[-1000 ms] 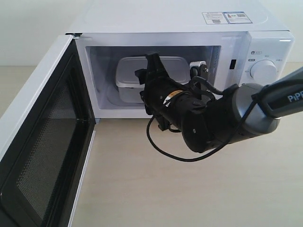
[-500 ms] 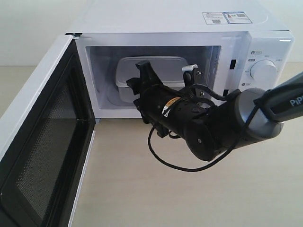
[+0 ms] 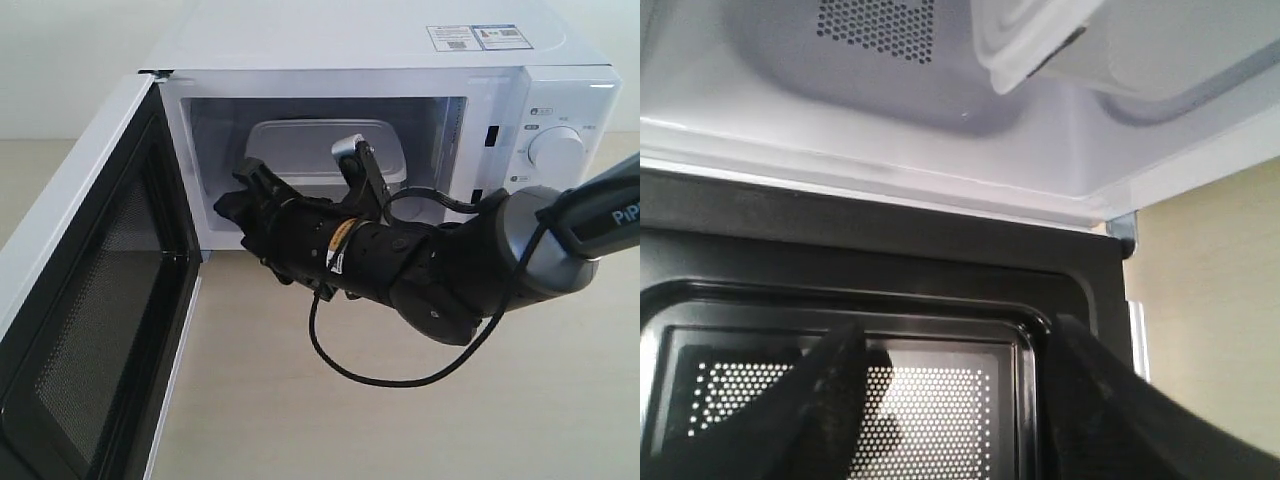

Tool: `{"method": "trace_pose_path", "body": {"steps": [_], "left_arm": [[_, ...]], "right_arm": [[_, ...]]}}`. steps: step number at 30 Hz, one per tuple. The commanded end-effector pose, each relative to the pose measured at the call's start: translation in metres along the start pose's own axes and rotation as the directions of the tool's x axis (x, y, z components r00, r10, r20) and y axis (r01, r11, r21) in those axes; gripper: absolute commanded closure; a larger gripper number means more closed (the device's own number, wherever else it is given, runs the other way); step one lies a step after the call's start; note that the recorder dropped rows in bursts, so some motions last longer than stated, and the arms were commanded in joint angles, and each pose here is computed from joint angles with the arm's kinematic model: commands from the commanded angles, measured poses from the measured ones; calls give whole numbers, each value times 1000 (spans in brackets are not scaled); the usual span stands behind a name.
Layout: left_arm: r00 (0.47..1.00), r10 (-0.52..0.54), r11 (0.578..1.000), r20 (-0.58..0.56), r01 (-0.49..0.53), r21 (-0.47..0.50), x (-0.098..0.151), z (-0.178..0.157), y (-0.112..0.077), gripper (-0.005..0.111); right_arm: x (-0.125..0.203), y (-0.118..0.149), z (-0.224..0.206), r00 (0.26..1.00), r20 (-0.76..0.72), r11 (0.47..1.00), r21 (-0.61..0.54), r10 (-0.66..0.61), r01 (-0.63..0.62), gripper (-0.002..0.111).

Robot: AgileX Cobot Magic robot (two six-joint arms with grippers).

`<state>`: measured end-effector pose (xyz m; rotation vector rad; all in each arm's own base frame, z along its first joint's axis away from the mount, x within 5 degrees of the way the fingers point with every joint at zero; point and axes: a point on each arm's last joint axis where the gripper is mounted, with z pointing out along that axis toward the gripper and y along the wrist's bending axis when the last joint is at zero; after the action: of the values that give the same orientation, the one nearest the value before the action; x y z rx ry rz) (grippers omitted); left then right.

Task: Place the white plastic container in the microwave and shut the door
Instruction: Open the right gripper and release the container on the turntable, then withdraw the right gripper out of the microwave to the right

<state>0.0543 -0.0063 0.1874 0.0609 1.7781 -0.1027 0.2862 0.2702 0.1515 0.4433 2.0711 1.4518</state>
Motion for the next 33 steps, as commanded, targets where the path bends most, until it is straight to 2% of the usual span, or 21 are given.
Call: {"method": "trace_pose_path", "body": {"steps": [1,5,8,10,11,12,13,15,18,20,25,28,33], "left_arm": [[1000,-14,1000,1,14,4,1,0,0,102],[1000,-14,1000,1,14,4,1,0,0,102],[1000,-14,1000,1,14,4,1,0,0,102],[1000,-14,1000,1,14,4,1,0,0,102],[1000,-14,1000,1,14,4,1,0,0,102],[1000,-14,1000,1,14,4,1,0,0,102],[1000,-14,1000,1,14,4,1,0,0,102],[1000,-14,1000,1,14,4,1,0,0,102],[1000,-14,1000,1,14,4,1,0,0,102],[1000,-14,1000,1,14,4,1,0,0,102],[1000,-14,1000,1,14,4,1,0,0,102],[1000,-14,1000,1,14,4,1,0,0,102],[1000,-14,1000,1,14,4,1,0,0,102]], "right_arm": [[-2,9,-15,1000,17,1000,-12,-16,17,56],[-1,11,-40,983,17,983,32,-182,181,59],[1,16,-58,913,-20,911,65,-407,408,76],[0,21,-66,832,-44,829,71,-553,554,94],[-1,22,-69,772,-65,767,85,-633,636,104],[-1,23,-71,712,-90,705,96,-697,703,108],[-3,23,-74,627,-107,617,115,-772,779,108],[-9,20,-75,554,-118,531,182,-824,828,108],[-24,12,-76,554,-71,500,347,-829,793,108],[-31,7,-76,593,-11,532,431,-805,729,108],[-29,-5,-65,530,0,481,421,-848,769,108],[-27,-18,-55,535,-28,472,432,-844,768,108],[-29,-24,-38,525,-15,466,440,-851,768,108]]}}
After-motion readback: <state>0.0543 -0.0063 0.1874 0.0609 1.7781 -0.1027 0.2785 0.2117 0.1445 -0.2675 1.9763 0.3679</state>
